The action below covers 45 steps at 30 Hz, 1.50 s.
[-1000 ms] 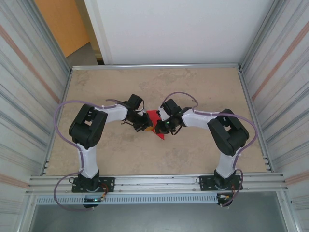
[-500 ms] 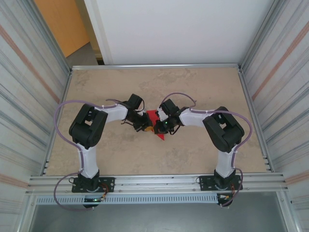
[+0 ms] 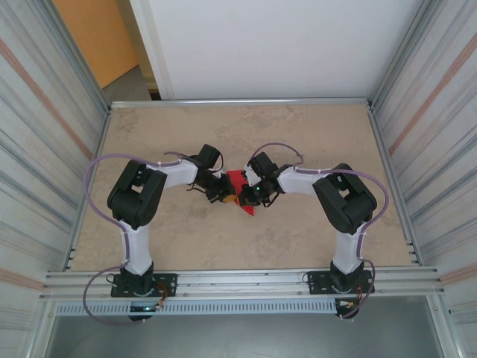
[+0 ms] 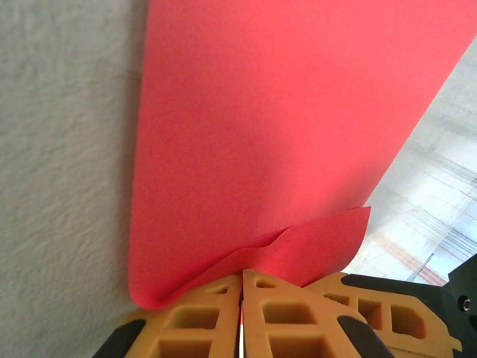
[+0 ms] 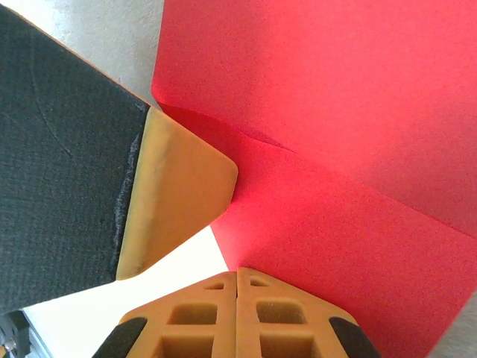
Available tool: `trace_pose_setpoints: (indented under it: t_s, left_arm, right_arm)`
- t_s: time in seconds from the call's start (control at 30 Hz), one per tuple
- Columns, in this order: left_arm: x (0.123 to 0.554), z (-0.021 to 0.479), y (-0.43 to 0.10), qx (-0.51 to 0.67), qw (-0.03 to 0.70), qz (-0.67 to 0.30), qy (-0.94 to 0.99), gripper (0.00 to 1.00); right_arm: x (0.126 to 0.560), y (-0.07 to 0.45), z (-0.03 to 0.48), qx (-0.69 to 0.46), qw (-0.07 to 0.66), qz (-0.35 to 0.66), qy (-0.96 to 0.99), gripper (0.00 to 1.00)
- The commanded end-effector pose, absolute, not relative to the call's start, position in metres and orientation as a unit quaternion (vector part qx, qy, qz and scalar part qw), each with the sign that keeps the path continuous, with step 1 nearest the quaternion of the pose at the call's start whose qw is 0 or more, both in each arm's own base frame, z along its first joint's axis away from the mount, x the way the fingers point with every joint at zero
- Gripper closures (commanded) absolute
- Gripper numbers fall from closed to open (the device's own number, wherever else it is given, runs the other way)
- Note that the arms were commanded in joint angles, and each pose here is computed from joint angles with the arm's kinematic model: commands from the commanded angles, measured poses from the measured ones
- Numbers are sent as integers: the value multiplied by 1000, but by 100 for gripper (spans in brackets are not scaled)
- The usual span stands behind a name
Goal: Fold a paper plane with a square sheet of paper (pick it up from the middle)
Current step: Third fold the triangle at the center of the table.
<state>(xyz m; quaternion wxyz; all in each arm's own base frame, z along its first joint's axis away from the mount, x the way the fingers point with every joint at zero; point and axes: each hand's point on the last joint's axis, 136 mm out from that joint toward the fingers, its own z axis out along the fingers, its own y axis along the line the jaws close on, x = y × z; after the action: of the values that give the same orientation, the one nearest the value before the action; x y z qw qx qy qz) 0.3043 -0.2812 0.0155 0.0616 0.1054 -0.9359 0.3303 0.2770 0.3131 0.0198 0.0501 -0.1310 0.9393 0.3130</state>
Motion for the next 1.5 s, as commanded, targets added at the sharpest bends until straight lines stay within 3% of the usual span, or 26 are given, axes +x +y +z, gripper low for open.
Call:
trace_pose_setpoints:
  t_s: [0.0, 1.47]
  left_arm:
    - [278, -36, -252, 126, 104, 237, -958, 91]
    - [276, -50, -240, 128, 110, 205, -964, 92]
  right_arm:
    - [269, 302, 7, -136, 32, 299, 944, 96]
    - [211, 254, -1, -143, -30, 265, 953, 95]
